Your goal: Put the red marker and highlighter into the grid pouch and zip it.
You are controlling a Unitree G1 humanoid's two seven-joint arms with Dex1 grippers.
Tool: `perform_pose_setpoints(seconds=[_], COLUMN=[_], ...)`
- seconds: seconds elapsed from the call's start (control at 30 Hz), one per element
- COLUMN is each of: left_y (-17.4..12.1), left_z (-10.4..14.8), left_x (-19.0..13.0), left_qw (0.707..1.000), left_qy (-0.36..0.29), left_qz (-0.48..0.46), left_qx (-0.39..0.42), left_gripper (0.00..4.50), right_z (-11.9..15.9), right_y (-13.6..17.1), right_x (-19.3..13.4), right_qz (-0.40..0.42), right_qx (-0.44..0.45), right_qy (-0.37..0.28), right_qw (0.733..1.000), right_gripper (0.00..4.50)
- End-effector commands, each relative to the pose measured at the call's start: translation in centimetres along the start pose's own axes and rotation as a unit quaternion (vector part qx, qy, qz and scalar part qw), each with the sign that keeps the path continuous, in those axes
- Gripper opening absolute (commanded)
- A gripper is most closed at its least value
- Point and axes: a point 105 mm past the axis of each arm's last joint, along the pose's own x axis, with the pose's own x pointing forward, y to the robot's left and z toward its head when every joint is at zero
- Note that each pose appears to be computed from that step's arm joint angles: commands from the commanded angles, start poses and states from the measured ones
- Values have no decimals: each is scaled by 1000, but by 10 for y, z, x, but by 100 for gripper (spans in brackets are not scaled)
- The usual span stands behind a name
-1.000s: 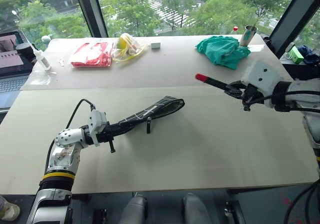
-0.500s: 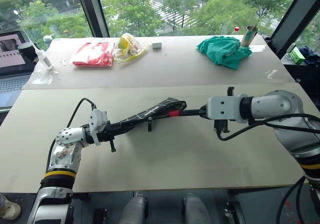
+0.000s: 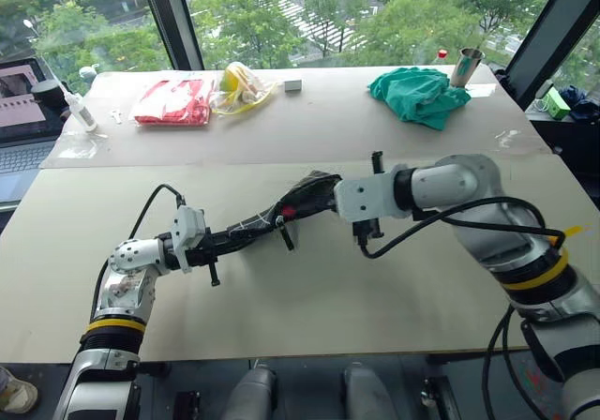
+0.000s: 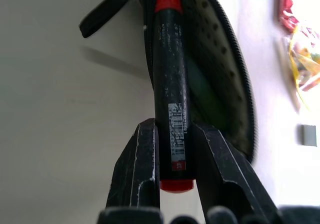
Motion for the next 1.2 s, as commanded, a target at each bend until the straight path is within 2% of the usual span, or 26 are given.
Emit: perform_pose_setpoints(seconds=[0.03,0.2,0.27,0.3,0.37,0.47,0.53,0.63,0.7,0.77,0.83,0.9,1.03,1.13,1.2], left_y=[0,1,1,1,1,1,1,2,1,1,1,1,0,0,0], left_z=[6,6,6,6,6,5,5,5,4,4,3,3,2,2,3], left_x=[3,3,3,3,3,3,2,3,3,3,2,1,-1,-2,-1], left_qw=[1000,1000,1000,1000,1000,1000,1000,1000,1000,1000,1000,1000,1000,1000,1000], left_qy=[-10,-9,-9,-9,-10,-11,-11,-15,-15,-15,-14,-14,-13,-11,-11], left_qz=[-5,-4,-4,-4,-3,-2,-2,3,4,4,5,6,7,4,3], left_qx=[15,15,15,16,15,15,14,13,12,12,12,12,12,12,13], left_gripper=[0,0,0,0,0,0,0,0,0,0,0,0,0,0,0], right_z=[15,6,11,11,4,-4,-6,-8,-8,-10,-13,-26,-39,-42,-31], right_y=[0,-1,-10,-13,-15,-15,-28,-24,-34,-33,-4,29,69,70,62], right_x=[15,30,32,32,28,13,-1,-34,-56,-71,-86,-79,-45,-15,3], right_qz=[-4,-8,-29,-35,-36,-19,-45,-20,-44,-42,6,27,15,-25,-33], right_qx=[-54,-101,-92,-79,-57,29,82,122,226,288,373,453,524,556,566], right_qy=[-14,1,-13,-16,-4,-16,-32,-74,-133,-165,-207,-190,-143,-128,-141], right_qw=[998,995,995,996,998,999,995,990,964,943,904,871,840,821,811], right_gripper=[57,57,159,178,254,349,349,349,349,349,349,349,349,349,349])
